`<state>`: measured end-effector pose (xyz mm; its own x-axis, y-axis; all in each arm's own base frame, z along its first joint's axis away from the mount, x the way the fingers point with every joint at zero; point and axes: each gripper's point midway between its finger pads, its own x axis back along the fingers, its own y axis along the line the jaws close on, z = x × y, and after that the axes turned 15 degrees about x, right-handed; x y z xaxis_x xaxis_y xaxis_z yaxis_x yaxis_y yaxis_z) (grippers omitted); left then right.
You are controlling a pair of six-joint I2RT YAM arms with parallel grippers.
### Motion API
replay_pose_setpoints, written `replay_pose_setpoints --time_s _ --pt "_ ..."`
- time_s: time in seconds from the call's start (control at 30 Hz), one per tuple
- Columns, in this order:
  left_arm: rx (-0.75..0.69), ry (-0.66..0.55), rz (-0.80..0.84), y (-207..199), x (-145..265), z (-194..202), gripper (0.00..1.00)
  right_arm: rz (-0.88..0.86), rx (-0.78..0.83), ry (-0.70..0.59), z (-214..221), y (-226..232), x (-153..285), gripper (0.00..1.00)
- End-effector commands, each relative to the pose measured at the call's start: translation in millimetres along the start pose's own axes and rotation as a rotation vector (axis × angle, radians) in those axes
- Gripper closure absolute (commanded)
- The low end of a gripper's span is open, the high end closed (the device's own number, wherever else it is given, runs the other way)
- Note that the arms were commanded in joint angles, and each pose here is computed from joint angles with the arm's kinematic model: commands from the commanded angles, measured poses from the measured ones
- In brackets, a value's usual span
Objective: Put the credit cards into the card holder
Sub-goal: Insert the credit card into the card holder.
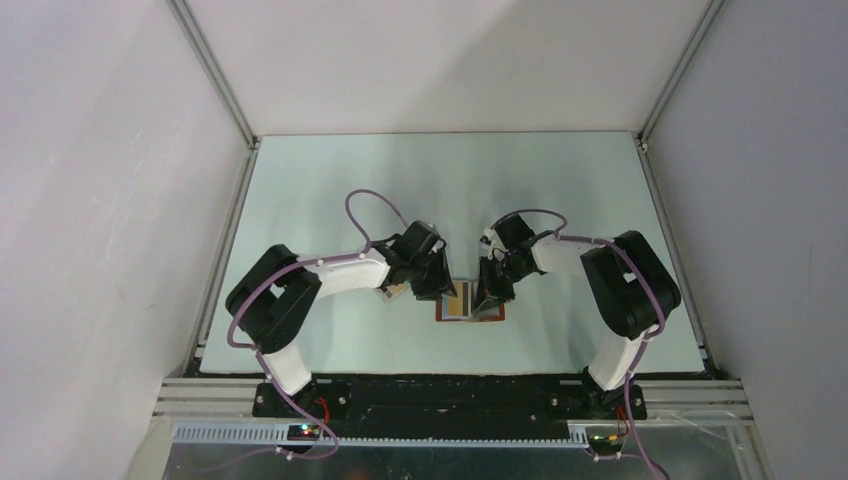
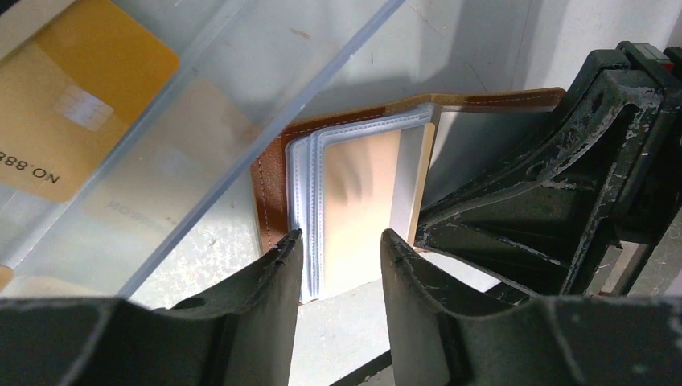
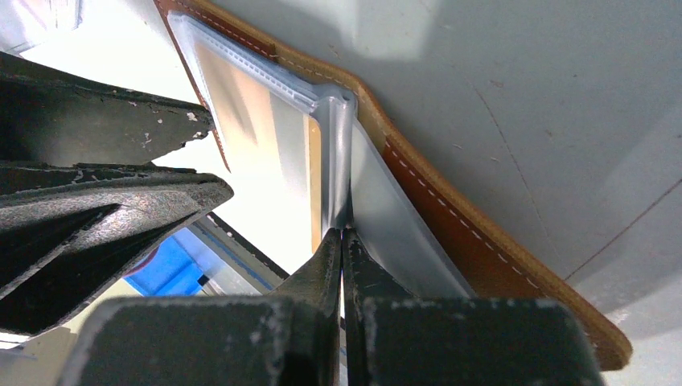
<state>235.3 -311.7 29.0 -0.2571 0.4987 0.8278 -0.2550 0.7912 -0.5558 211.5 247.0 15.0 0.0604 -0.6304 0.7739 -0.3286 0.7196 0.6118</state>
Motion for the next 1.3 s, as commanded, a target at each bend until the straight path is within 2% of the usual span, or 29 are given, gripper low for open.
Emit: replay_pose_setpoints --time_s 0.0,0.2,0.53,0.93,1.17,1.27 --pt "-0.004 -0.014 -0.068 18 -2 -3 0.53 0.035 0.006 -0.010 -7 -7 -6 1.00" --pt "-0.009 0.011 -0.047 7 -6 -1 0.54 0.030 0.005 -0.007 -7 -6 -6 1.00" --pt "-0.017 0.019 0.036 -19 11 -1 0.65 0.016 0.005 -0.007 -7 -4 -4 1.00" --pt "-0.041 0.040 0.134 -47 31 3 0.67 0.003 0.001 0.006 -4 -4 -7 1.00" --pt "-0.030 -0.024 0.064 -24 23 -5 0.64 0.004 -0.001 0.011 -3 -5 -7 1.00" --pt "-0.026 -0.014 0.025 -13 14 -1 0.63 0.005 -0.004 0.012 -3 -5 -7 1.00"
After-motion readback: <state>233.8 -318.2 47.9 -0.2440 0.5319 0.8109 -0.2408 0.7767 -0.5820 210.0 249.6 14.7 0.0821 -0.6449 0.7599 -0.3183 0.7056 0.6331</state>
